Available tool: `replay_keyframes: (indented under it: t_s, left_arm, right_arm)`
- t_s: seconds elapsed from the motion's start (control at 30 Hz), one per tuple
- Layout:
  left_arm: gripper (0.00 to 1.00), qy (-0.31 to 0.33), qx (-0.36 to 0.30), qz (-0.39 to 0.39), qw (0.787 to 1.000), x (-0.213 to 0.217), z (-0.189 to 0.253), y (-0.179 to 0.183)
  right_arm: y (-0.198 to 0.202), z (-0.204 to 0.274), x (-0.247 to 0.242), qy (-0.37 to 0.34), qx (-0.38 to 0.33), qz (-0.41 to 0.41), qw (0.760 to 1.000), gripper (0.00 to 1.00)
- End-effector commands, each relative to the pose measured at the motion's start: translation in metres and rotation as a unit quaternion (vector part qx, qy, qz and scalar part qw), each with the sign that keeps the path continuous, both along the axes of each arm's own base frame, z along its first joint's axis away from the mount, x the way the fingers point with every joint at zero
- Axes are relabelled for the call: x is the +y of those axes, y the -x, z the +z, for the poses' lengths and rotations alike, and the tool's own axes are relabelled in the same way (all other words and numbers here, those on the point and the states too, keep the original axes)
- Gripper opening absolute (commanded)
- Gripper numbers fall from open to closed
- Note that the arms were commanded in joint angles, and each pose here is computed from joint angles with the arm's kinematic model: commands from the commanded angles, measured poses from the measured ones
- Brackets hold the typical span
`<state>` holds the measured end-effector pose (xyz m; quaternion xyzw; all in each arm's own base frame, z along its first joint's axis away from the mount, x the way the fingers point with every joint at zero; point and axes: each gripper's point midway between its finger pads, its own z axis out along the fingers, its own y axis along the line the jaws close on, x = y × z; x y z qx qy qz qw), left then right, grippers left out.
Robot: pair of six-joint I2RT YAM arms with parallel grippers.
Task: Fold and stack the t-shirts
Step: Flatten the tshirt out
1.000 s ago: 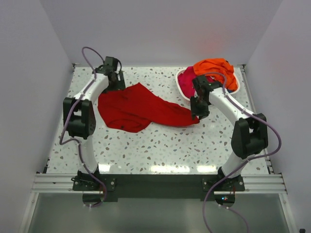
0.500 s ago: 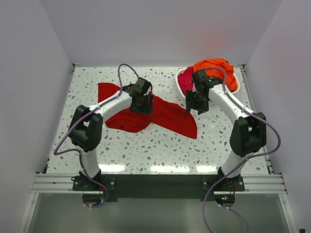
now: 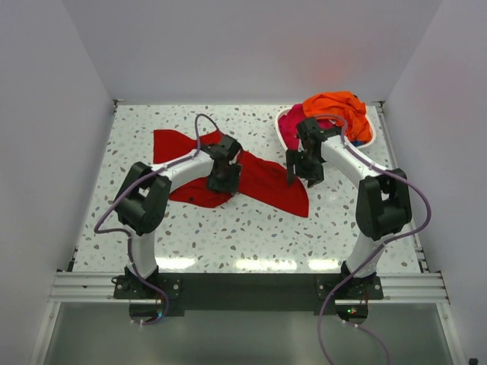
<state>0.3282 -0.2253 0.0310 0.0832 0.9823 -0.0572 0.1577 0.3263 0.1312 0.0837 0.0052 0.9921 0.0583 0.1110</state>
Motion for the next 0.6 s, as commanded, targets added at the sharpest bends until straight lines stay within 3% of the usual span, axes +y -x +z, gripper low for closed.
replay_keyframes:
  t_s: [0.0, 0.13, 0.23, 0.37, 0.4, 0.5, 0.57]
  left_arm:
    - [0.65, -0.006, 0.001, 0.008, 1.000, 0.004, 0.003, 0.005]
    - [0.63, -0.009, -0.002, 0.010, 1.000, 0.006, 0.003, 0.009]
    - [0.54, -0.007, 0.006, 0.004, 1.000, 0.004, -0.005, 0.010]
    - [0.27, -0.013, 0.006, 0.001, 1.000, 0.007, -0.008, 0.011]
    - [0.14, -0.022, 0.000, 0.005, 1.000, 0.011, -0.006, 0.010]
    - [0.00, -0.045, -0.015, 0.018, 0.999, 0.026, 0.007, 0.010]
    - [0.00, -0.051, -0.015, 0.028, 0.998, 0.036, 0.012, 0.014]
  right_arm:
    - [-0.003, -0.002, 0.012, -0.013, -0.005, 0.004, 1.000, 0.71]
    - [-0.003, -0.004, 0.018, -0.010, -0.006, 0.012, 1.000, 0.71]
    - [-0.006, -0.009, 0.028, -0.010, -0.005, 0.024, 1.000, 0.71]
    - [-0.016, -0.008, 0.052, -0.010, -0.022, 0.063, 0.998, 0.70]
    - [-0.015, -0.011, 0.063, -0.009, -0.021, 0.078, 0.997, 0.70]
    - [-0.019, -0.009, 0.081, -0.012, -0.032, 0.103, 0.994, 0.70]
    - [-0.025, -0.012, 0.091, -0.019, -0.035, 0.114, 0.993, 0.70]
